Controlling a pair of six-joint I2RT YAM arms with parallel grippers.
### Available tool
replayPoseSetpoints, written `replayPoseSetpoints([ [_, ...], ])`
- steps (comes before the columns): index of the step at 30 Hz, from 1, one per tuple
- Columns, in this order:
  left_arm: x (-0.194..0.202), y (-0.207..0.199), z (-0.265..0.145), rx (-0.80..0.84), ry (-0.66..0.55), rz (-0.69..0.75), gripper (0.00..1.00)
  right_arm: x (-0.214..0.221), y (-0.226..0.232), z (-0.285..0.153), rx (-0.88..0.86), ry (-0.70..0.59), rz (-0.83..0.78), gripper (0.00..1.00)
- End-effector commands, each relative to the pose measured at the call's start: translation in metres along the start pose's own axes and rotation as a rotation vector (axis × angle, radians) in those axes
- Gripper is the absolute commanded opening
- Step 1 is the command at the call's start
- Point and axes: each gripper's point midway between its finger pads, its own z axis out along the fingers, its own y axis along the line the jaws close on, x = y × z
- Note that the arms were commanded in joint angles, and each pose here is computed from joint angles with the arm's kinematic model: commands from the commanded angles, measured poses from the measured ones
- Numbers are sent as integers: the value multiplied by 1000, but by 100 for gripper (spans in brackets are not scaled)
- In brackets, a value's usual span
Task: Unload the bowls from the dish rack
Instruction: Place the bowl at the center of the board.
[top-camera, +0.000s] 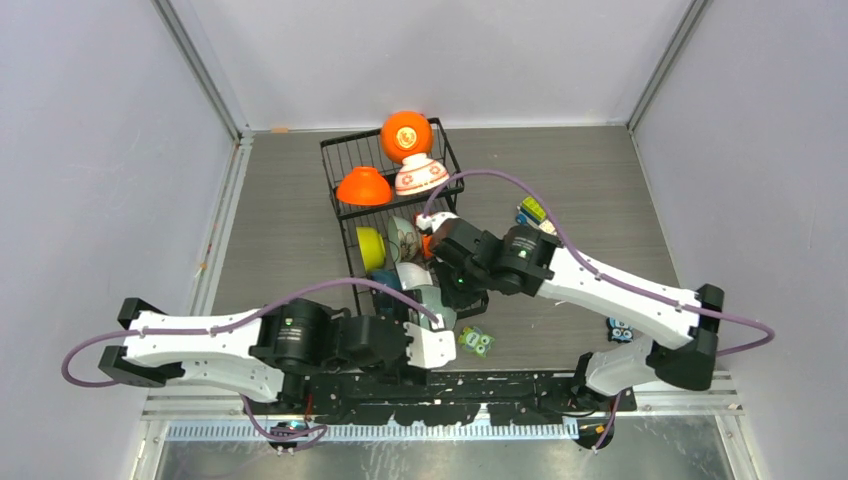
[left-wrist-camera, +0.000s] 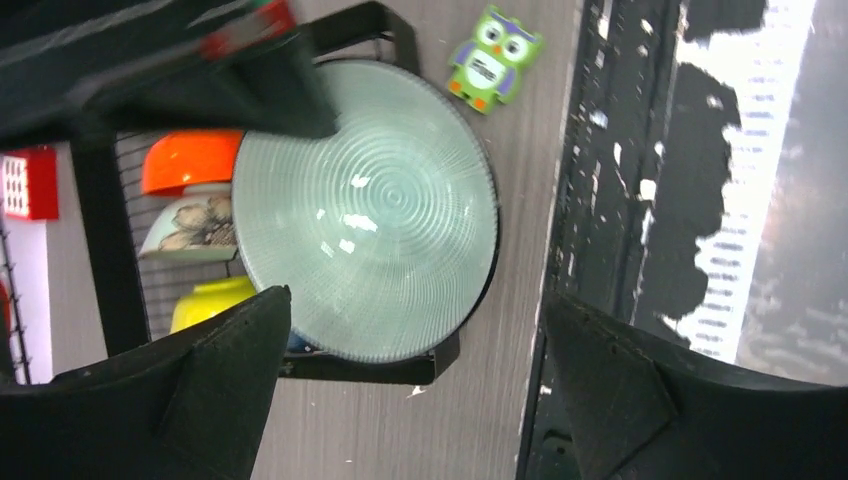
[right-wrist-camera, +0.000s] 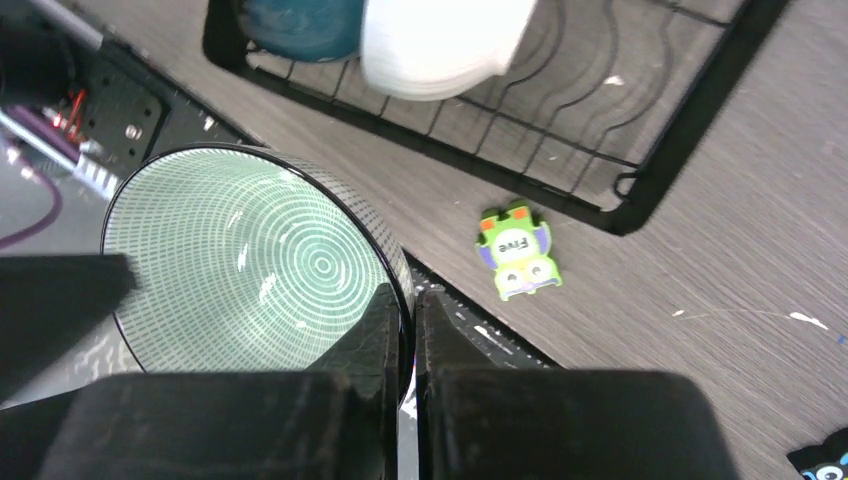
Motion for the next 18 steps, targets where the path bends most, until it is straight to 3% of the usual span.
replayPoseSetpoints([
  [1, -31, 49, -36, -232, -182, -254, 100, -33, -27, -39, 90, -290, 125, 1],
  [5, -43, 64, -53, -298, -312, -489, 100, -34, -56, -49, 178, -434, 227, 1],
  [9, -47, 71, -51, -339, -413, -833, 100, -28, -75, -54, 222, -512, 303, 1],
  [14, -34, 83, -32, -429, -379, -1252, 100, -27, -81, -51, 243, -537, 353, 1],
  [18, -45, 89, -12, -398, -367, -1433, 100, -30, -76, -44, 224, -536, 388, 1],
])
